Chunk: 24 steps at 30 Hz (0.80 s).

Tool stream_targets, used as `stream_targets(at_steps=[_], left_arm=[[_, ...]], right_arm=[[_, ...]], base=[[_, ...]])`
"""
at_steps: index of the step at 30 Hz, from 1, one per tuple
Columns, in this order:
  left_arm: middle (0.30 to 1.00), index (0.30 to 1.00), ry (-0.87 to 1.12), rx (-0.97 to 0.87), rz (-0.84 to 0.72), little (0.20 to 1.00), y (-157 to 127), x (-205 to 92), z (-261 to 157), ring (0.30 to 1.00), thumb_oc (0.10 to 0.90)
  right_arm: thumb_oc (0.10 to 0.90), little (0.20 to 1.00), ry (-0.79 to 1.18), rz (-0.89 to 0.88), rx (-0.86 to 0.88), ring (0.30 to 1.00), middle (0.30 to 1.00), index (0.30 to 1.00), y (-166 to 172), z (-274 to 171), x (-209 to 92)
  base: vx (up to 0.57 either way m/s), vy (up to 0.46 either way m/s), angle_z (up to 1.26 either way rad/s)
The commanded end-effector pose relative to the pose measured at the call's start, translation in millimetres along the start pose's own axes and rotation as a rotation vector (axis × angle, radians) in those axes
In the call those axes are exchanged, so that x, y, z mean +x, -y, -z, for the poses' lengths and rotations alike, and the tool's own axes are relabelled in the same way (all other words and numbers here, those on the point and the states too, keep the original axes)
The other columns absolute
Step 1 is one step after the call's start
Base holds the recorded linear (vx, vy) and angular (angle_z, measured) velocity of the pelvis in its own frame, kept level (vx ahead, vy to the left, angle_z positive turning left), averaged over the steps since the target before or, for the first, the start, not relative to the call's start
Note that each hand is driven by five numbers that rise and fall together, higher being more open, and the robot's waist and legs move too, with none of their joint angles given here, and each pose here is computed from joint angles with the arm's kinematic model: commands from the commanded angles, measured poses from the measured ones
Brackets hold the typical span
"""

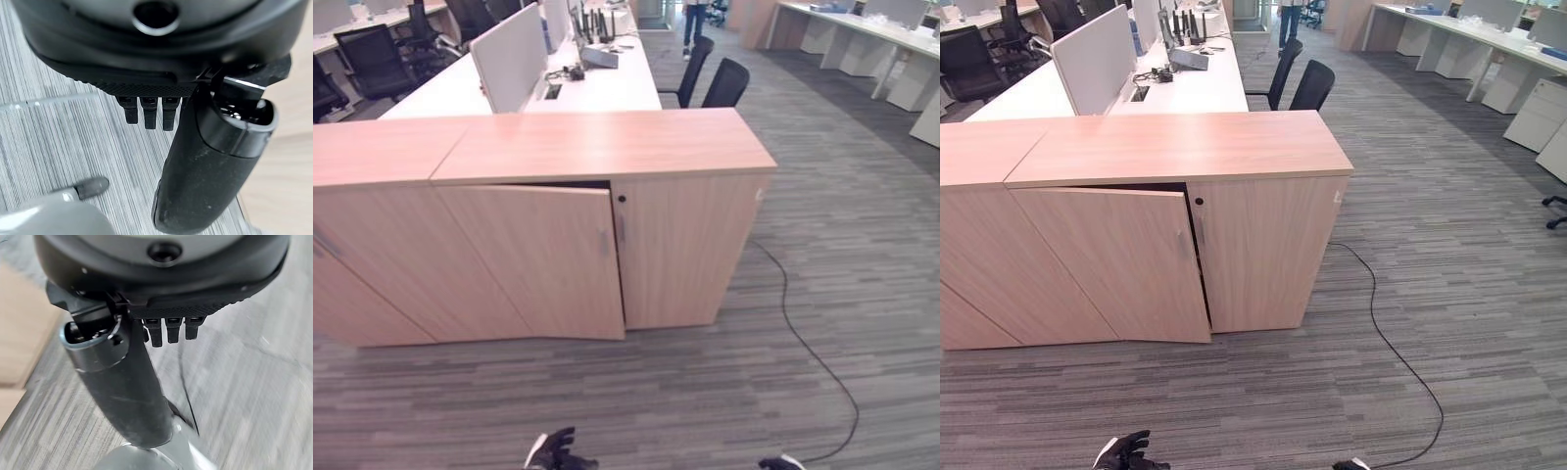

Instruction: Put the empty folder in the office cabinet

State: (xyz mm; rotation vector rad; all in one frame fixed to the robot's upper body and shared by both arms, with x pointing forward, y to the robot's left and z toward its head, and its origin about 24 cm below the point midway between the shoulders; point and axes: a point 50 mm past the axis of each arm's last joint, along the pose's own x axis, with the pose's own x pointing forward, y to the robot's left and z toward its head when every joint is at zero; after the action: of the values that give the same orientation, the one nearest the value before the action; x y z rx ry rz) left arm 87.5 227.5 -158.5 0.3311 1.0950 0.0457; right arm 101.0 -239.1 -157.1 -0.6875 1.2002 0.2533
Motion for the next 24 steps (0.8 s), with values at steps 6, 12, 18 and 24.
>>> stream_targets(at_steps=[6, 12, 18, 24], left_arm=[[0.9, 0.9, -0.027, -0.023, 0.068, 0.9, 6, 2, 2, 0.9, 0.8], [0.9, 0.9, -0.024, -0.002, 0.124, 0.9, 15, 3, -3, 0.9, 0.8], [0.9, 0.9, -0.054, 0.023, 0.151, 0.9, 20, 1, 4, 0.9, 0.8], [0.9, 0.9, -0.086, 0.02, 0.152, 0.9, 22, -1, 11, 0.9, 0.8]], right_arm=[[0.8, 0.9, 0.066, 0.006, -0.083, 0.9, 0.9, 0.9, 2, -19, 2], [0.8, 0.9, 0.037, -0.051, 0.033, 0.9, 0.9, 0.9, -13, -13, 1], [0.8, 0.9, 0.043, -0.057, 0.052, 0.9, 0.9, 0.9, -16, -13, 1], [0.8, 0.9, 0.039, -0.06, 0.063, 0.9, 0.9, 0.9, -18, -12, 1]], base=[[0.0, 0.04, 0.01], [0.0, 0.04, -0.11], [0.0, 0.015, -0.03], [0.0, 0.0, 0.0]])
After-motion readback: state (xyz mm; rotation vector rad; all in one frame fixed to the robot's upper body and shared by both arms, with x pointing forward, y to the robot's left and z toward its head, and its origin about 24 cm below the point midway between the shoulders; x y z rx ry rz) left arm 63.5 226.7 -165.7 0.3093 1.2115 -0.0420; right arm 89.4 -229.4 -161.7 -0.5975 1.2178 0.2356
